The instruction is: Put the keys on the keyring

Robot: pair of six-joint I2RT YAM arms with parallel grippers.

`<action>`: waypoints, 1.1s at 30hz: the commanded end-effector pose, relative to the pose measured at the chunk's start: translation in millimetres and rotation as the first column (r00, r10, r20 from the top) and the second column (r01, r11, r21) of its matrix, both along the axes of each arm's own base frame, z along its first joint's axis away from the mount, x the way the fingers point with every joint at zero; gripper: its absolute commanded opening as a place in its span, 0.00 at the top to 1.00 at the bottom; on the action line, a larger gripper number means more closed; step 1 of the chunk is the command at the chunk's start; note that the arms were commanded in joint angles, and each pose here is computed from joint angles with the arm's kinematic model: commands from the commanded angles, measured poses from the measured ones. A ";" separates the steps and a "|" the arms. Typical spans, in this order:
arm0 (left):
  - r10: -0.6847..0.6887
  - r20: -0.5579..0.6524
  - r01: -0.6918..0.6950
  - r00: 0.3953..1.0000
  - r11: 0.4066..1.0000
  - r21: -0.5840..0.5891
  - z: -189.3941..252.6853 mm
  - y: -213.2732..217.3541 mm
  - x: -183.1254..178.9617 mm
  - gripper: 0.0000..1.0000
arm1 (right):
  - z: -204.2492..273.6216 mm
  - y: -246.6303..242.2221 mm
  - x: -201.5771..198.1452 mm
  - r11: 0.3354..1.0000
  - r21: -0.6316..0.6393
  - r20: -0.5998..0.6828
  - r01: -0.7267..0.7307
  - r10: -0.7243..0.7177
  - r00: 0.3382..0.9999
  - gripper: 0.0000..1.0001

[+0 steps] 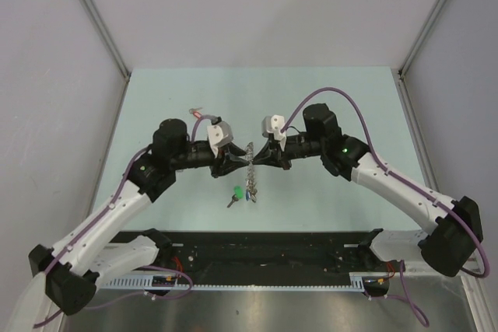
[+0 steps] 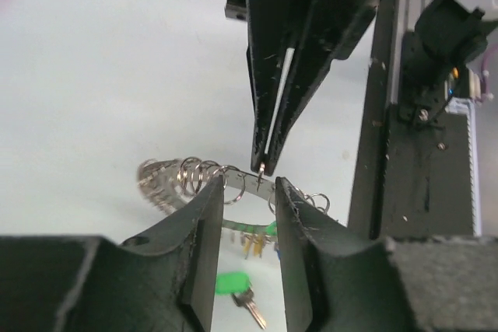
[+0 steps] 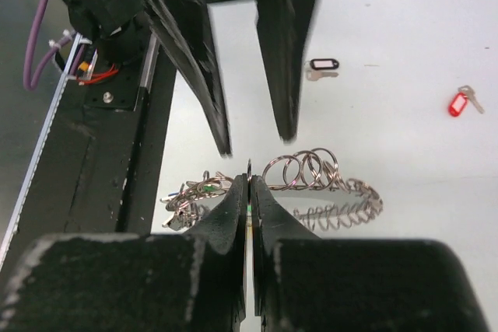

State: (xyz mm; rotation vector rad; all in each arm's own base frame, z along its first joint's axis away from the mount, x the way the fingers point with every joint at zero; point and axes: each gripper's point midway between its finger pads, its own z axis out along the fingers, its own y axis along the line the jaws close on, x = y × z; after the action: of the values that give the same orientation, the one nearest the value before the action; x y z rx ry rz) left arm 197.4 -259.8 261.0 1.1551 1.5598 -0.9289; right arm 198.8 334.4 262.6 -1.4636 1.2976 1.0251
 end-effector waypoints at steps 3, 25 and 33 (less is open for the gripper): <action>0.089 0.277 -0.019 0.957 0.969 -0.245 80.2 13.6 -8.9 0.62 | 64.8 -18.4 3.6 0.972 0.220 0.083 0.088 -0.108 0.991 1.00; -0.079 0.186 0.140 0.979 0.929 -0.343 70.0 -10.4 -25.8 0.70 | 116.4 -52.9 -27.1 0.759 0.638 0.019 0.131 -0.186 0.982 1.00; -0.106 0.161 0.156 0.981 0.927 -0.341 65.6 -15.0 -26.3 0.77 | 115.0 -47.0 -29.2 0.744 0.657 0.006 0.120 -0.165 0.986 1.00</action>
State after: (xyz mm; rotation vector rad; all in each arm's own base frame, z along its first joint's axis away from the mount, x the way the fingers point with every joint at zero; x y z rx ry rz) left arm 175.9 -272.1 322.6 1.0358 1.1880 -1.1067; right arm 175.3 292.5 340.7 -0.8868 0.9936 1.1759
